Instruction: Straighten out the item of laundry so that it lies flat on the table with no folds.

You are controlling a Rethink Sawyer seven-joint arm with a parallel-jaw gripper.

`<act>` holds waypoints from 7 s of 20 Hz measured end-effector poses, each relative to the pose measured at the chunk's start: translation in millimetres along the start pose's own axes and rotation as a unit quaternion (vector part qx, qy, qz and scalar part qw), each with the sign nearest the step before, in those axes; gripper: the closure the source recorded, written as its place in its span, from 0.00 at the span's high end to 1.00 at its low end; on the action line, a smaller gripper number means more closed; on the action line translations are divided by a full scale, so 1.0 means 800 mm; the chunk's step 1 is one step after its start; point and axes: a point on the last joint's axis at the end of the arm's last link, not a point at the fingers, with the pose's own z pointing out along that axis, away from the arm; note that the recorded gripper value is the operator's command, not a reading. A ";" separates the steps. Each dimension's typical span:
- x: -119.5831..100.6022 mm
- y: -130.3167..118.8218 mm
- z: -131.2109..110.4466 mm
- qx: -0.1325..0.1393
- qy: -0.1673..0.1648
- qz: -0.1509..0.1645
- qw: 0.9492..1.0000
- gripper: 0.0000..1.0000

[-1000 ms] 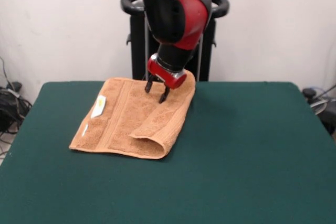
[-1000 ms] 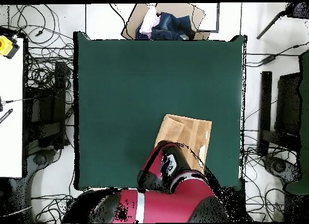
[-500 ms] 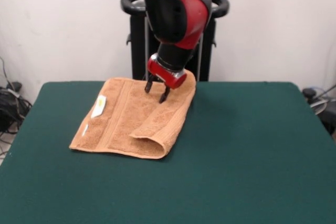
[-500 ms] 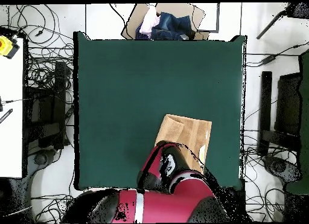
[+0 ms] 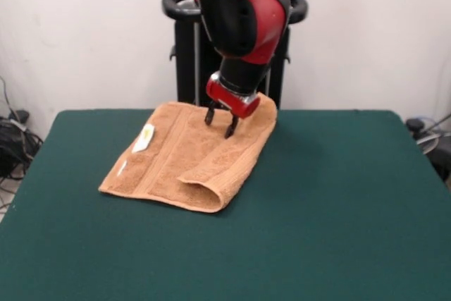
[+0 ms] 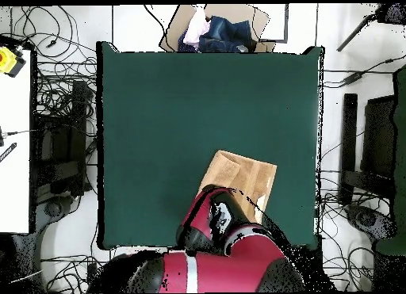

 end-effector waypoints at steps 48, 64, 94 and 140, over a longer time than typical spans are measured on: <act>0.094 0.105 -0.041 -0.067 0.061 -0.092 0.992 1.00; 0.080 0.090 -0.029 -0.114 0.068 -0.119 0.984 1.00; 0.048 0.154 -0.029 0.023 0.155 -0.291 0.944 1.00; 0.014 0.180 -0.015 0.051 0.257 -0.330 0.907 1.00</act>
